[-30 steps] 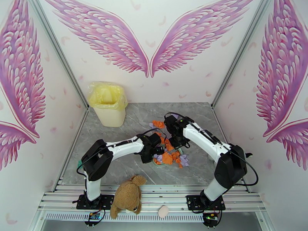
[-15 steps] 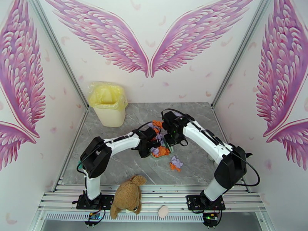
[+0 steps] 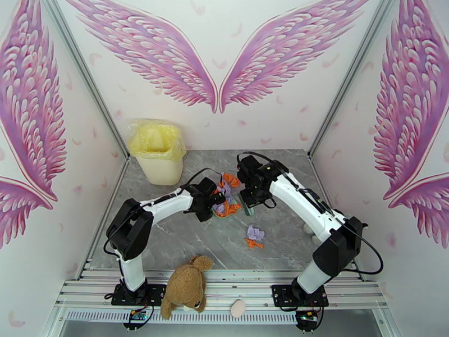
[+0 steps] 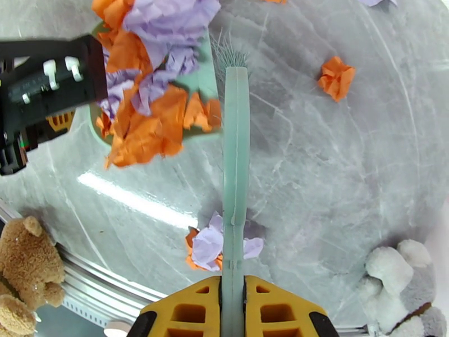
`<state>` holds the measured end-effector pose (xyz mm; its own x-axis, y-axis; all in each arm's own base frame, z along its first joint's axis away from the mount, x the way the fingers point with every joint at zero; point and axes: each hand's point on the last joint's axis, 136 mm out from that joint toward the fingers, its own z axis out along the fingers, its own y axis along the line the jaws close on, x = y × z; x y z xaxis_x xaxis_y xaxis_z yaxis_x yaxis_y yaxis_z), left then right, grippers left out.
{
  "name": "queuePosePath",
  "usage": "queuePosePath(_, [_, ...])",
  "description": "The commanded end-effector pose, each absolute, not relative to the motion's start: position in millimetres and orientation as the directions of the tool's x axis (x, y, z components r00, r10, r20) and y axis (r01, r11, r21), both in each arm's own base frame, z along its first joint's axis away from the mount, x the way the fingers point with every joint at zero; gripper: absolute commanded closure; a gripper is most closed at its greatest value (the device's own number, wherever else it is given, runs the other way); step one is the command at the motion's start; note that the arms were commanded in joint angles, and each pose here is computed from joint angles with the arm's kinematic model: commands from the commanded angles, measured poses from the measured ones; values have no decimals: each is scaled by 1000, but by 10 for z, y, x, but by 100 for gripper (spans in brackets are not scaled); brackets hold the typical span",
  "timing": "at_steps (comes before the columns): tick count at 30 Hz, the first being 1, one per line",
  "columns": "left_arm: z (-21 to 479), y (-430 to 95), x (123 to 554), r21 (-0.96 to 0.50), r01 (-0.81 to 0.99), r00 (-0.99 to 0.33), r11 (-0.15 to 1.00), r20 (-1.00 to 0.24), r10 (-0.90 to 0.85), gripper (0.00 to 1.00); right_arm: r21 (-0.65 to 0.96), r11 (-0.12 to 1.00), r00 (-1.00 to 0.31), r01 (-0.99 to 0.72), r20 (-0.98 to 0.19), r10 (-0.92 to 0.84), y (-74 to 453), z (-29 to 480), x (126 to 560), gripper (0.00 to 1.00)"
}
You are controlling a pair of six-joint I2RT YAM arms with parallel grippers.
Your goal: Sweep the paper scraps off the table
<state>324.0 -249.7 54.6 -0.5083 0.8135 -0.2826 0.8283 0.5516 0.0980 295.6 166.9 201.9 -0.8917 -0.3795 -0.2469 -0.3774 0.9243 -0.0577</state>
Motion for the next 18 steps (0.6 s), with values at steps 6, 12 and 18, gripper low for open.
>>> queuePosePath(6, [979,-2527,3460,158,797,-489,583,-396,777,100,-141,927,-867,-348,-329,-375,1464,2384,2948,100])
queuePosePath(12, [1326,-2347,3452,151,797,-491,584,-402,773,100,-148,933,-873,-329,-327,-361,1351,2350,2953,100])
queuePosePath(18, [1849,-2091,3426,177,782,-492,597,-413,767,100,-124,938,-878,-325,-328,-348,1336,2267,2988,100])
